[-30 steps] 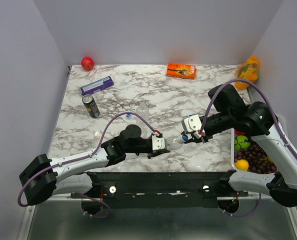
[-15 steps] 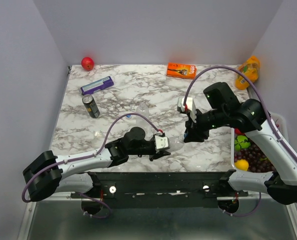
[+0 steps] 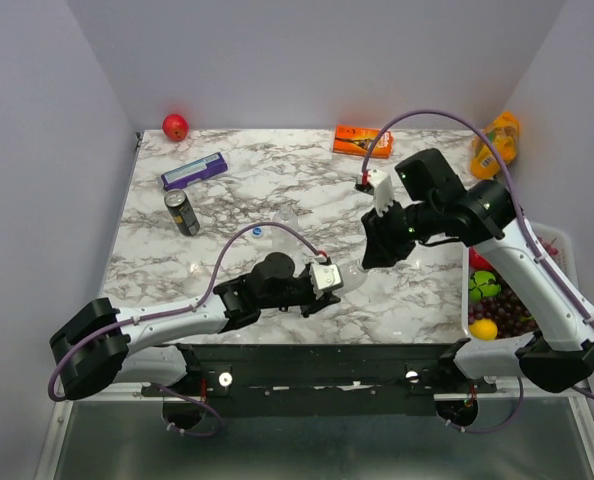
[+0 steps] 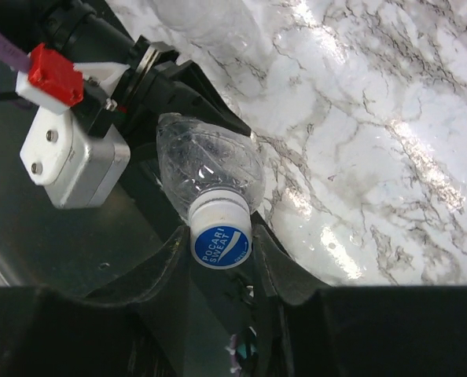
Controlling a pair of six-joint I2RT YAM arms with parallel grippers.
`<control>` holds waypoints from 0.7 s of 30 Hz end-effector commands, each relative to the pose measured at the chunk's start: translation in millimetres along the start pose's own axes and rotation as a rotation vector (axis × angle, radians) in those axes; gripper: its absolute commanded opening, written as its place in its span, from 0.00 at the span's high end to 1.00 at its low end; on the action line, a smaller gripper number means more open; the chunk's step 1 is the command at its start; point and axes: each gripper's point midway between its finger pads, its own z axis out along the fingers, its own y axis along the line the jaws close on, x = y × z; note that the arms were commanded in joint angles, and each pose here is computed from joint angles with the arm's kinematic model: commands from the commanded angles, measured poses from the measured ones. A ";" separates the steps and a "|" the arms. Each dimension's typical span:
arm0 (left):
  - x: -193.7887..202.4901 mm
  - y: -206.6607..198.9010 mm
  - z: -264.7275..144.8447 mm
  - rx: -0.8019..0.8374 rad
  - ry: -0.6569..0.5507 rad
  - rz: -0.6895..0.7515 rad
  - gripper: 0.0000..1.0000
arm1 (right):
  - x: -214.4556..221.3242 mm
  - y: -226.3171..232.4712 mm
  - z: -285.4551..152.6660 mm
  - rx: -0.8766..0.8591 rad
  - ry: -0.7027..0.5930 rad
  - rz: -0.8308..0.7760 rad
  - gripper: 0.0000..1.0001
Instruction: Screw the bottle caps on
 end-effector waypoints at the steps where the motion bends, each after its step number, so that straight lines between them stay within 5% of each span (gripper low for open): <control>1: -112.1 12.4 -3.5 -0.053 -0.314 0.058 1.00 | -21.1 8.8 9.4 -0.070 0.002 0.147 0.97; 13: -83.6 21.3 0.4 -0.116 -0.232 -0.057 1.00 | -39.6 -1.0 -8.4 -0.014 -0.077 0.073 0.84; 16: -78.5 22.0 1.5 -0.122 -0.215 -0.073 1.00 | -45.8 -0.7 -17.3 0.000 -0.108 0.040 0.73; 21: -70.2 24.3 8.2 -0.135 -0.199 -0.135 1.00 | -58.5 11.8 -37.5 -0.038 -0.166 -0.063 0.34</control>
